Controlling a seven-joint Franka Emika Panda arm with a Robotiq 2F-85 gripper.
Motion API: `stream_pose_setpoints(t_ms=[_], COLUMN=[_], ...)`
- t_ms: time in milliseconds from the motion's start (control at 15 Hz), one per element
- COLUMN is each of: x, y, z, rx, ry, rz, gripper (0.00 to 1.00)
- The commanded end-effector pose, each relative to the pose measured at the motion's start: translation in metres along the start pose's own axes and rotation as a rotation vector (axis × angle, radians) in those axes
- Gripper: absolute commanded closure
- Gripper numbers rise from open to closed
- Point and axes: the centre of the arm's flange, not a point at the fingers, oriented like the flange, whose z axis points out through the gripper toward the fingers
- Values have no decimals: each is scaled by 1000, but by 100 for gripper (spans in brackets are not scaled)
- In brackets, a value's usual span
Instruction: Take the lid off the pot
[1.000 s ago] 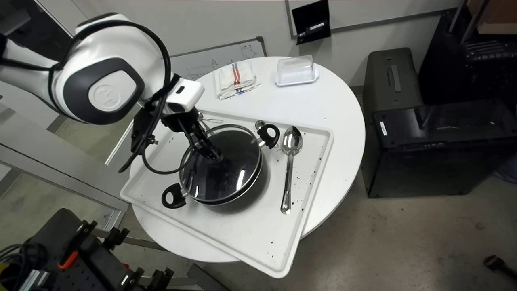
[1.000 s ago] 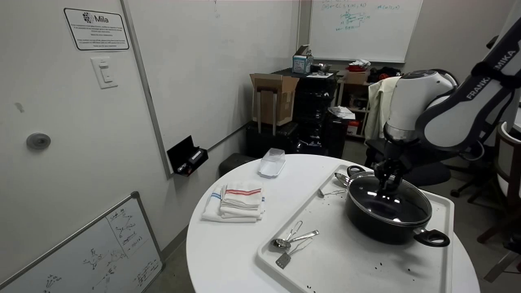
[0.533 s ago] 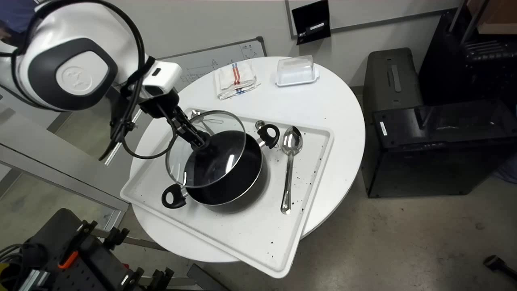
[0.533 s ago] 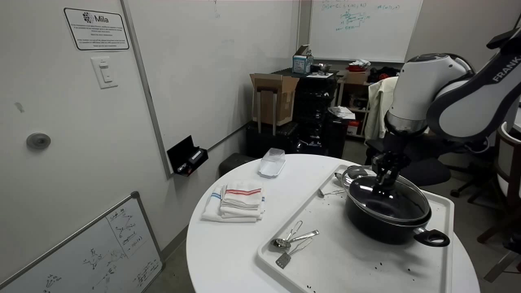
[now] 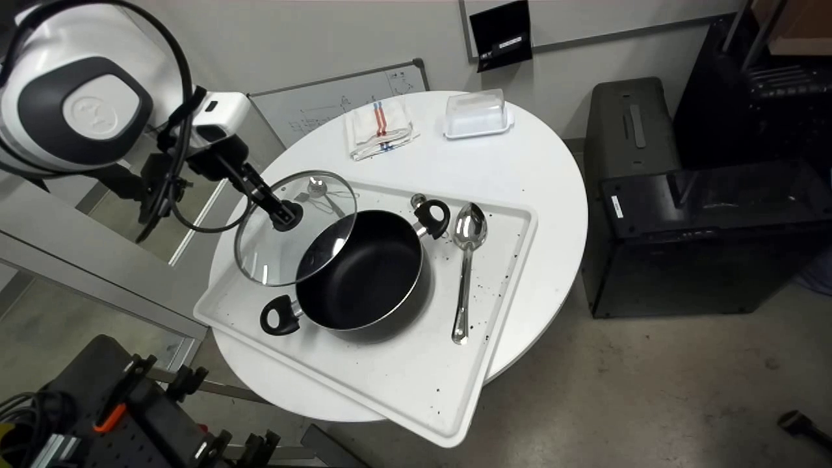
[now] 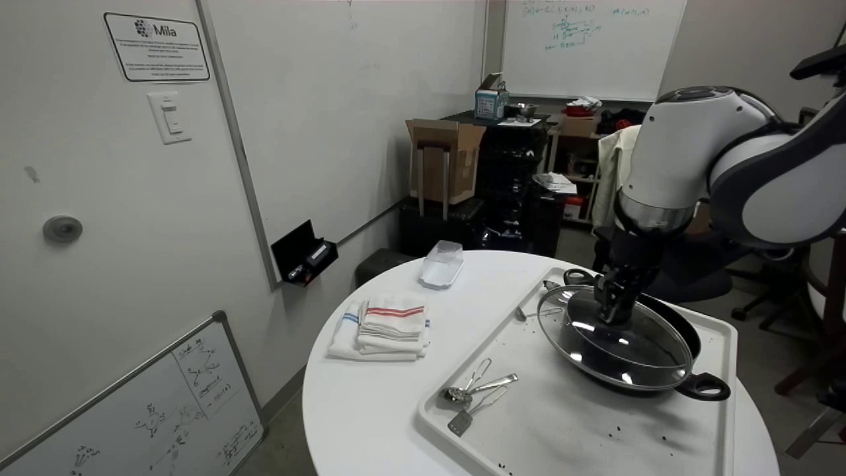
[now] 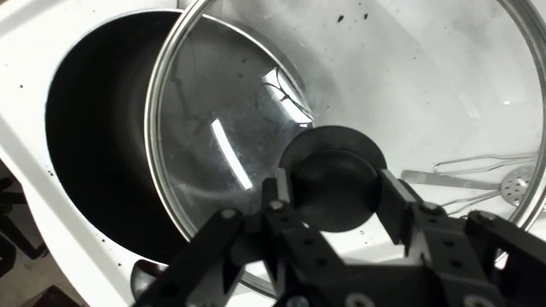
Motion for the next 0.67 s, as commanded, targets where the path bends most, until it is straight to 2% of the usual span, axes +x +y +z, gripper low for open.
stream_pose_setpoints(t_ms=[0,600], x=[-18,-58], y=[-36,-117], z=[-14,-10], rx=[10,21], ry=[17,16], rz=[-81,-267], gripper=[76,76])
